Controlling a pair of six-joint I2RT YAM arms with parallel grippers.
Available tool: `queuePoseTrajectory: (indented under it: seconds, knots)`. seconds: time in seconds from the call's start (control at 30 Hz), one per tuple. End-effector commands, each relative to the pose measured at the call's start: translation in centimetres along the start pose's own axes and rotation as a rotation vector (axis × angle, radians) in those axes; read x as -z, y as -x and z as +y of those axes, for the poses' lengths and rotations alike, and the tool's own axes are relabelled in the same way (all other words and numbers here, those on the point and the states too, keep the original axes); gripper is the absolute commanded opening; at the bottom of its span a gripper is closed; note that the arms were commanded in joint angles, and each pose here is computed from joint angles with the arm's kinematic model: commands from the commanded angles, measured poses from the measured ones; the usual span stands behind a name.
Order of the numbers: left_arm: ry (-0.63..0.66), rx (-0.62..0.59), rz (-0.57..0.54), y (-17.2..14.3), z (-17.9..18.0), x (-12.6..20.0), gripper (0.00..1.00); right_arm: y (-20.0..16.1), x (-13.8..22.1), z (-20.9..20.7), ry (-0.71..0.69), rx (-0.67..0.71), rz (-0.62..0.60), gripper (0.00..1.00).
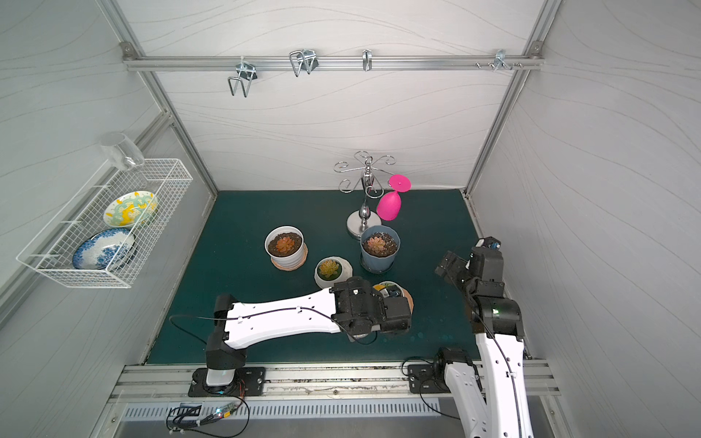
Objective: Water the succulent around the soil edge
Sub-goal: Water the soil of the potted plant with water.
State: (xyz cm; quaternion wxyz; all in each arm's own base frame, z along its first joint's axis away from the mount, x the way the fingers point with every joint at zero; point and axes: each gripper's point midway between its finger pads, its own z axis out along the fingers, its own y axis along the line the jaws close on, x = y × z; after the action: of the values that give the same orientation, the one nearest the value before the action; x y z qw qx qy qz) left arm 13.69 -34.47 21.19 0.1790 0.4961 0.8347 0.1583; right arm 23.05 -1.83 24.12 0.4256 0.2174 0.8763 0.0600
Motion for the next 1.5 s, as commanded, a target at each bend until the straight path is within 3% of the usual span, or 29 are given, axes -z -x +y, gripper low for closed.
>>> queuePoseTrajectory:
  seconds: [0.0,0.73,1.17,1.47]
  knots:
    - [-0.007,0.032,-0.028,1.1,1.4,0.3,0.00,0.5,0.7,0.1,0.005,0.003,-0.020,0.99]
    - [-0.011,0.139,-0.050,-0.5,4.6,-0.3,0.00,0.5,0.5,0.1,0.007,0.002,-0.016,0.99]
    - [0.025,0.207,-0.018,-4.5,5.7,-0.8,0.00,0.5,0.6,0.1,0.007,0.002,-0.017,0.99]
    - [-0.026,0.304,-0.081,-7.7,5.4,-1.9,0.00,0.6,0.6,0.1,0.004,0.003,-0.017,0.99]
